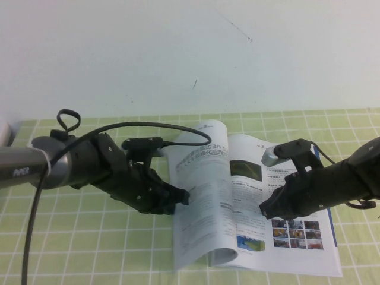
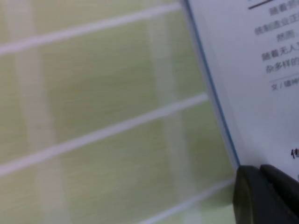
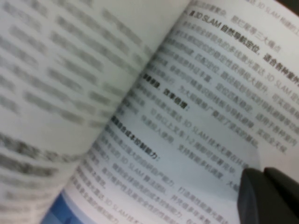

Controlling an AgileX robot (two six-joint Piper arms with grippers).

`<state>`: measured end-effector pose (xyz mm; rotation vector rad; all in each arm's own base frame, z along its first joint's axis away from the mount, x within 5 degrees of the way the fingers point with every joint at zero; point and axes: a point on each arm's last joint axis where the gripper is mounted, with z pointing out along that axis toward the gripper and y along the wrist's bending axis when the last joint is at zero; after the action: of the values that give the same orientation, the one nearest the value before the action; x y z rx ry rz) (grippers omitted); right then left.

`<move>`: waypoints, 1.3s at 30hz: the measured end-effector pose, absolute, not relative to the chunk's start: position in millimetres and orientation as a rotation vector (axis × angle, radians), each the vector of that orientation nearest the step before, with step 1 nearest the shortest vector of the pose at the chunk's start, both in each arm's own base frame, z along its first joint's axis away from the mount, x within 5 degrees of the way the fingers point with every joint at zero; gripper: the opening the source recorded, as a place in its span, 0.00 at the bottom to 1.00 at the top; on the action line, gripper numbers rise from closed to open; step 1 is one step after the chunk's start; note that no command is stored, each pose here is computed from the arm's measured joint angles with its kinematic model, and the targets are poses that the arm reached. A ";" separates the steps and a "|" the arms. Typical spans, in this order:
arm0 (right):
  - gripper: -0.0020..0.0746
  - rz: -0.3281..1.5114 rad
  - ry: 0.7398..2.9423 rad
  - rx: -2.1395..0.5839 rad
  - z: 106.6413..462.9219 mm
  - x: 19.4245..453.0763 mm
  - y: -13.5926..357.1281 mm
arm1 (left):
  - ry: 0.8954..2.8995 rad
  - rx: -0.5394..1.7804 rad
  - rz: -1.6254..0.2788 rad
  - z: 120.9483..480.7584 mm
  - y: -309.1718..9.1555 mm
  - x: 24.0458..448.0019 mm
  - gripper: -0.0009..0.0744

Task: Close book
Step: 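Close the open booklet and leave it lying on the table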

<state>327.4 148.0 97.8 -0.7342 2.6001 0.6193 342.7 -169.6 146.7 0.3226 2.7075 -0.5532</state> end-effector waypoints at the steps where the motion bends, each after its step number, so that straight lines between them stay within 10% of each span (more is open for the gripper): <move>1: 0.02 0.619 2.600 -0.734 97.8 327.4 148.0 | 2.702 0.324 -0.601 146.3 -175.3 341.1 0.01; 23: 0.02 0.474 2.504 -0.943 124.0 319.6 140.2 | 2.427 0.262 -1.232 165.8 -224.5 333.9 0.01; 39: 0.02 0.102 2.076 -0.875 291.6 286.5 68.0 | 2.223 0.483 -1.526 195.6 -240.8 328.7 0.01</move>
<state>286.5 68.0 291.6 -0.8752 2.0765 0.1024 328.7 -240.8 195.6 0.4832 2.2234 -1.5261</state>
